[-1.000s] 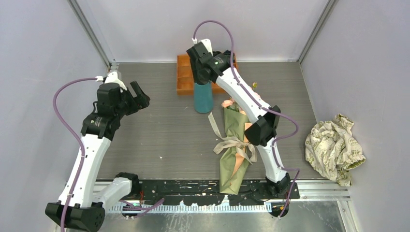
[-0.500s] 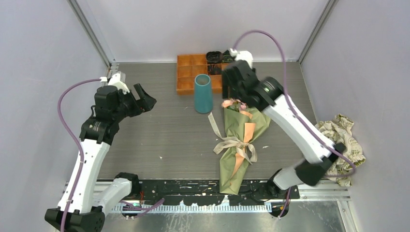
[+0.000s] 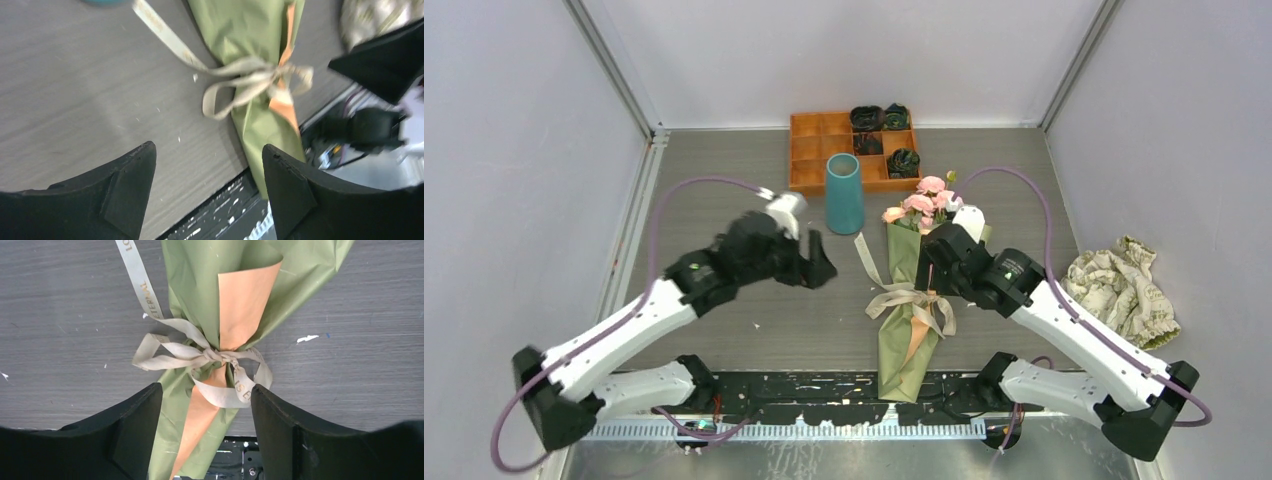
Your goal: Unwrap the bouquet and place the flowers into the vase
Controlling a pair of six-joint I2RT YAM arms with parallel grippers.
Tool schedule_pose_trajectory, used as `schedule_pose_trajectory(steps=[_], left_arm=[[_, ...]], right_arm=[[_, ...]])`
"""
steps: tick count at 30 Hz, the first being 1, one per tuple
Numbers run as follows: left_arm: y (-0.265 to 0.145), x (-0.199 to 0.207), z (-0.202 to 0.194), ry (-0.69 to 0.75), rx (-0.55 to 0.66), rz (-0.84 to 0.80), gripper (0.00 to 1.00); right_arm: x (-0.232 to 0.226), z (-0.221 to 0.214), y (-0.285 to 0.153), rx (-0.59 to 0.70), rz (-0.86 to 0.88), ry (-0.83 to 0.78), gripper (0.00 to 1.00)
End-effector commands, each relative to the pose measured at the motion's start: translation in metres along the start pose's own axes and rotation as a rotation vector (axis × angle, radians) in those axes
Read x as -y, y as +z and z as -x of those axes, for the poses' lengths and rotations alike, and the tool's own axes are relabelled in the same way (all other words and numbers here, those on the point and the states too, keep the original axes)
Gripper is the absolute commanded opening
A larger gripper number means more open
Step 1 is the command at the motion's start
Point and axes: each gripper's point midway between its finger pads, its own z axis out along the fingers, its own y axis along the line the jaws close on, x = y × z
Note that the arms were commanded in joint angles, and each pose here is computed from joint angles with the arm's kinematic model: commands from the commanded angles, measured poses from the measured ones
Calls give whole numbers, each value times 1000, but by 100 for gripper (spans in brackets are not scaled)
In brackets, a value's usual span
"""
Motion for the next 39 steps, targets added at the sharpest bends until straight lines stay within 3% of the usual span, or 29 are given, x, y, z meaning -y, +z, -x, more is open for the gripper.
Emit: schedule_pose_trajectory(steps=[1,8,25,39], left_arm=[[43,19,-27,74,-13,39,79],[108,32,-66,66,-143,37,79],[199,36,-90,46,-206,63,78],[226,20,-119,9,-271,123,74]], right_arm=[[-3,11,-12,73,47,108,72],[12,11,-21,113,31,138,73],[42,25,-41,233,-12,110,73],[52,30,-45,278,-35,103,73]])
